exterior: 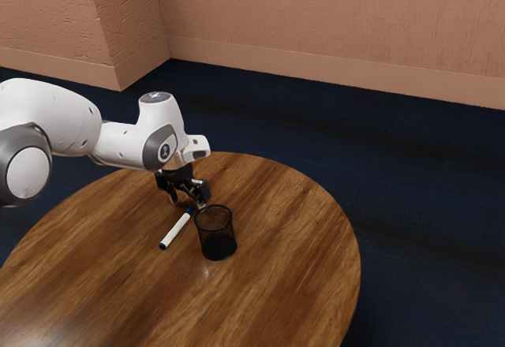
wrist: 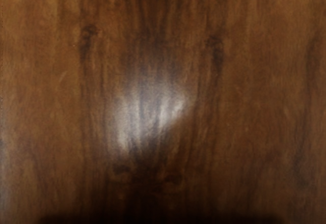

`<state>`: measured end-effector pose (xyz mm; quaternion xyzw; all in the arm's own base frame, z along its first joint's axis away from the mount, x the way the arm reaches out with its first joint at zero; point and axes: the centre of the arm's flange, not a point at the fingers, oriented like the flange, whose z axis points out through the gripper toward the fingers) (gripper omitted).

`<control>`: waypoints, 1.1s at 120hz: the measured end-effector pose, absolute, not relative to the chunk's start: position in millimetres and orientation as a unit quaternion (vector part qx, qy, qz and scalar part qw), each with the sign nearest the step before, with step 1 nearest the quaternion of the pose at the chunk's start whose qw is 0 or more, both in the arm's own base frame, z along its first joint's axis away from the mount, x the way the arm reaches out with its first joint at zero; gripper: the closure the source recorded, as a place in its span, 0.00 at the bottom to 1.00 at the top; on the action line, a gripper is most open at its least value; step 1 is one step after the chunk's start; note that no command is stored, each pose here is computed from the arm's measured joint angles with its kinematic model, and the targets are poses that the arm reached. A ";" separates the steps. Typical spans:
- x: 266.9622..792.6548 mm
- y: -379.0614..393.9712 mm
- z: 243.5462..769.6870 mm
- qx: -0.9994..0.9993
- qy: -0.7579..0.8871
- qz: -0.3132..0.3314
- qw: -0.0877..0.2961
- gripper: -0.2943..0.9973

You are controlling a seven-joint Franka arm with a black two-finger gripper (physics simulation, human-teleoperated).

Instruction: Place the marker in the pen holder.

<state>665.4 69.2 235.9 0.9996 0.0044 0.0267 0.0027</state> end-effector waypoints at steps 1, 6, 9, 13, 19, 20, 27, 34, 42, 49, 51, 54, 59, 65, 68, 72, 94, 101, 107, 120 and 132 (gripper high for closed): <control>665.5 69.2 236.0 1.000 0.005 0.027 0.003 0.25; 666.3 69.9 237.8 1.000 0.005 0.029 0.003 0.28; 667.3 70.0 239.5 1.000 0.006 0.031 0.003 0.30; 668.1 70.1 240.9 0.999 0.006 0.032 0.003 0.34; 668.4 70.1 241.4 0.999 0.006 0.033 0.003 0.39; 668.4 69.9 241.3 0.999 0.006 0.033 0.003 0.39; 668.6 68.8 241.0 0.999 0.006 0.033 0.004 0.44; 668.7 68.0 240.9 0.999 0.006 0.033 0.004 0.47; 668.7 67.7 240.9 0.999 0.007 0.033 0.004 0.49; 668.8 67.6 241.3 0.999 0.007 0.033 0.005 0.51; 668.7 67.6 241.6 0.999 0.007 0.033 0.005 0.51; 668.6 65.6 242.0 0.999 0.007 0.033 0.005 0.51; 668.1 63.2 242.1 0.999 0.007 0.033 0.007 0.52; 667.0 62.3 242.5 0.999 0.009 0.033 0.010 0.53; 665.8 61.9 242.3 0.999 0.011 0.032 0.012 0.53; 663.0 61.7 242.6 0.999 0.016 0.031 0.016 0.53; 650.3 63.1 248.0 0.999 0.031 0.028 0.029 0.54; 645.6 62.9 246.5 0.999 0.034 0.025 0.031 0.54; 639.0 63.0 242.6 0.999 0.037 0.022 0.033 0.54; 636.4 62.5 242.0 0.998 0.039 0.025 0.033 0.53; 637.6 62.4 245.1 0.998 0.040 0.032 0.034 0.55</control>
